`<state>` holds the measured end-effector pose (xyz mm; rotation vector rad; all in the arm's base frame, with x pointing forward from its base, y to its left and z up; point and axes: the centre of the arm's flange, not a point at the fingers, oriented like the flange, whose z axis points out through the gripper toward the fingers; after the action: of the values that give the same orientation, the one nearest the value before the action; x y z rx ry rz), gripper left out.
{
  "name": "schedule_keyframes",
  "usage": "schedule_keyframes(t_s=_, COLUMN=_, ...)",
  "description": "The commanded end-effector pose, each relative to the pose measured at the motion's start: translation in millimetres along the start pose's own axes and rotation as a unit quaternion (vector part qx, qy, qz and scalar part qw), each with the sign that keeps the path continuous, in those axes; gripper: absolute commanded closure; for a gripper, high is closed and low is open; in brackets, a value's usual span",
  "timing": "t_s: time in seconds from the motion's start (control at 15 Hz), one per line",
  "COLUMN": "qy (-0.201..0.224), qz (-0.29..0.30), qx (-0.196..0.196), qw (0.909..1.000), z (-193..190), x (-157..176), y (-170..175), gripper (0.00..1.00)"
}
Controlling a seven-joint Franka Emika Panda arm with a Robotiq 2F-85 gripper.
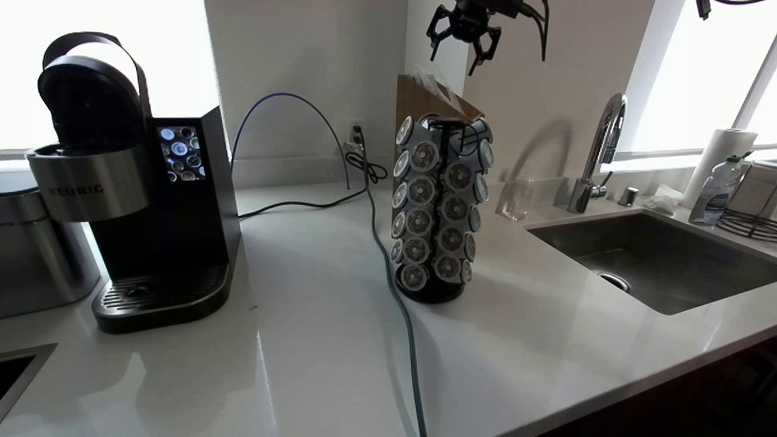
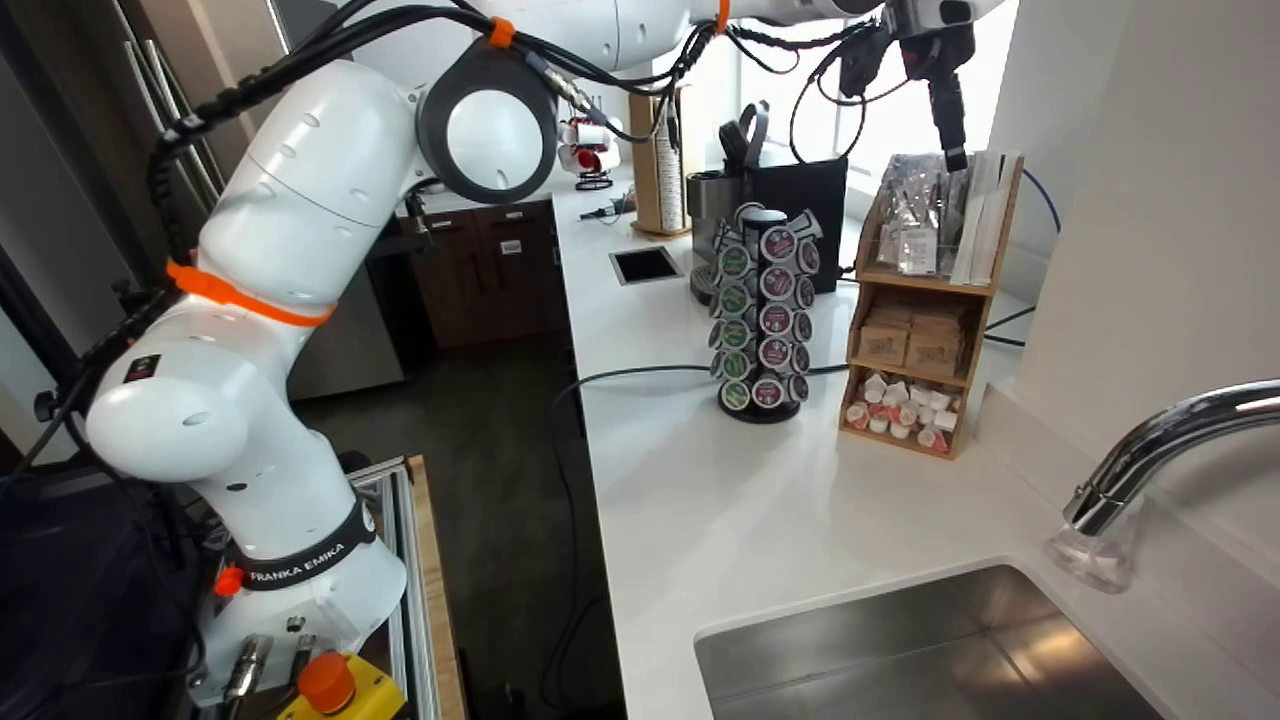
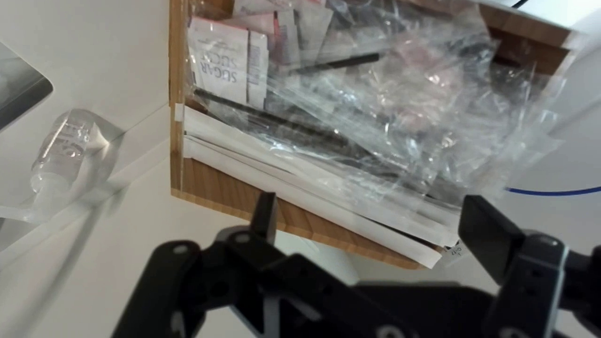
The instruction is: Remove one plastic from the wooden stand.
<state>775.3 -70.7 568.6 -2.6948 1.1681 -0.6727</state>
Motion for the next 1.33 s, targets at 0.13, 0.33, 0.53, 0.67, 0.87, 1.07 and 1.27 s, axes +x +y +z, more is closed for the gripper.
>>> schedule_keyframes(t_s=0.13, qy=-0.03, qz=0.009, qx=0.01, qw=0.9995, z=9.9, x=1.8, y=-5.5, gripper=0.0)
schedule_keyframes(t_s=0.33, qy=-0.035, qz=0.016, qx=0.003, qw=0.9993, z=14.6, x=1.4, y=-1.3, gripper=0.0)
schedule_keyframes(t_s=0.53, qy=-0.043, qz=0.021, qx=-0.009, qw=0.9988, z=16.5, x=1.2, y=3.0, gripper=0.0)
schedule_keyframes(t_s=0.67, qy=-0.054, qz=0.023, qx=-0.018, qw=0.9981, z=16.0, x=0.3, y=4.8, gripper=0.0)
schedule_keyframes(t_s=0.87, qy=-0.069, qz=0.026, qx=-0.031, qw=0.9967, z=15.1, x=-2.6, y=7.8, gripper=0.0)
schedule_keyframes(t_s=1.07, qy=-0.068, qz=0.027, qx=-0.041, qw=0.9965, z=6.8, x=-4.7, y=9.9, gripper=0.28)
schedule_keyframes(t_s=1.27, qy=-0.058, qz=0.028, qx=-0.041, qw=0.9971, z=-6.6, x=-4.0, y=11.2, gripper=0.51)
